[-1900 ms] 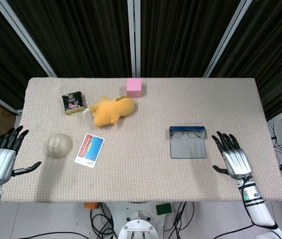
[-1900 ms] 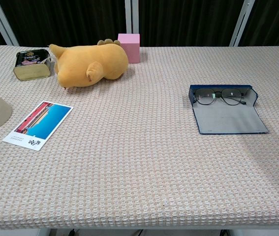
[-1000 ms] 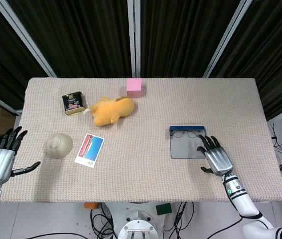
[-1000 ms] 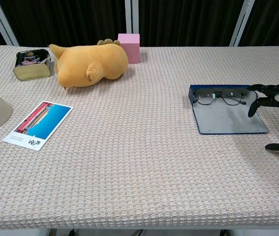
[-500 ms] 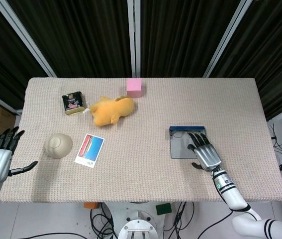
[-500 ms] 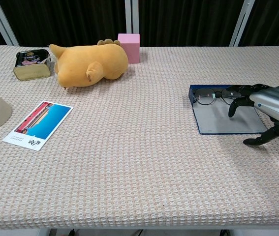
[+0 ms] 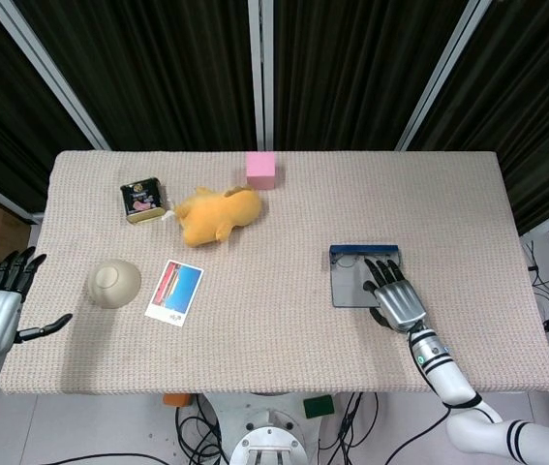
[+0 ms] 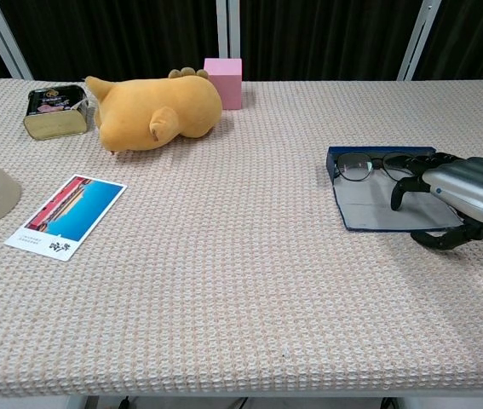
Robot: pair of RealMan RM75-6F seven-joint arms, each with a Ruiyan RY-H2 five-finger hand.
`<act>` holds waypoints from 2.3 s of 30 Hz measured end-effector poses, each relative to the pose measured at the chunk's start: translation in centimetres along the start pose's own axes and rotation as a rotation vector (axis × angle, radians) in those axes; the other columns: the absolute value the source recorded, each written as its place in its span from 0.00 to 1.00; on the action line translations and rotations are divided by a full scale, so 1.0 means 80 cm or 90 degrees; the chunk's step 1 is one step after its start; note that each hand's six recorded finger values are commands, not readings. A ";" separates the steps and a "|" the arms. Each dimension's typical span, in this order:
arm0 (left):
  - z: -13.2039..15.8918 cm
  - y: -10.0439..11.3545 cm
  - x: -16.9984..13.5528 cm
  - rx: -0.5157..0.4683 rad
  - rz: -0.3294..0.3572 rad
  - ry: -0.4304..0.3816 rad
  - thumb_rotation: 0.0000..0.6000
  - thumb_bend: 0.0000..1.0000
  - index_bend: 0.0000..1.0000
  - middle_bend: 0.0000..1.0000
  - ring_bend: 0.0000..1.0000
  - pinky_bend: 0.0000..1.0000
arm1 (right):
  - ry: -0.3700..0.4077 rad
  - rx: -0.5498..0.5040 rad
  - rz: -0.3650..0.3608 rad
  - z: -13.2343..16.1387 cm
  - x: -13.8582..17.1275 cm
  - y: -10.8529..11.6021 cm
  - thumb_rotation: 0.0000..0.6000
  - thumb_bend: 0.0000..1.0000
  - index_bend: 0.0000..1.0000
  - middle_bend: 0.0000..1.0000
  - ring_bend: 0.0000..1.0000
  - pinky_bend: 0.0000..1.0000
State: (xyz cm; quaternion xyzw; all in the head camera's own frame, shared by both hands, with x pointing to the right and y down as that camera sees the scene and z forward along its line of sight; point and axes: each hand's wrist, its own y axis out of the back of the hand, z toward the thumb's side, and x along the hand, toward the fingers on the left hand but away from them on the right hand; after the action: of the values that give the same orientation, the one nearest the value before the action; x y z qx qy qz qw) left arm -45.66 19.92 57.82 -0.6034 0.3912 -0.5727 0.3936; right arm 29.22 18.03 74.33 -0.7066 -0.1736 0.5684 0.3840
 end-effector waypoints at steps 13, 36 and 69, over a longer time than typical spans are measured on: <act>-0.005 -0.001 0.000 -0.001 -0.002 0.007 0.12 0.02 0.08 0.00 0.00 0.14 | 0.012 -0.022 -0.057 0.007 -0.014 0.017 1.00 0.96 0.48 0.00 0.00 0.00; -0.014 -0.010 0.006 -0.001 -0.024 0.026 0.12 0.02 0.08 0.00 0.00 0.14 | 0.005 -0.009 -0.106 0.008 -0.078 0.050 1.00 0.84 0.43 0.00 0.00 0.00; 0.005 -0.013 0.002 0.003 -0.025 0.001 0.12 0.02 0.08 0.00 0.00 0.14 | 0.002 -0.039 -0.137 -0.031 0.088 0.031 1.00 0.93 0.71 0.00 0.00 0.00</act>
State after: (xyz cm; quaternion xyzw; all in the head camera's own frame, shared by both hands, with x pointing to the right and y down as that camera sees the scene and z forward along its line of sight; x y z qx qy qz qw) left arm -45.27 20.13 58.82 -0.6099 0.3782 -0.5816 0.3832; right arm 33.14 20.40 67.95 -0.6963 -0.2649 0.5170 0.4216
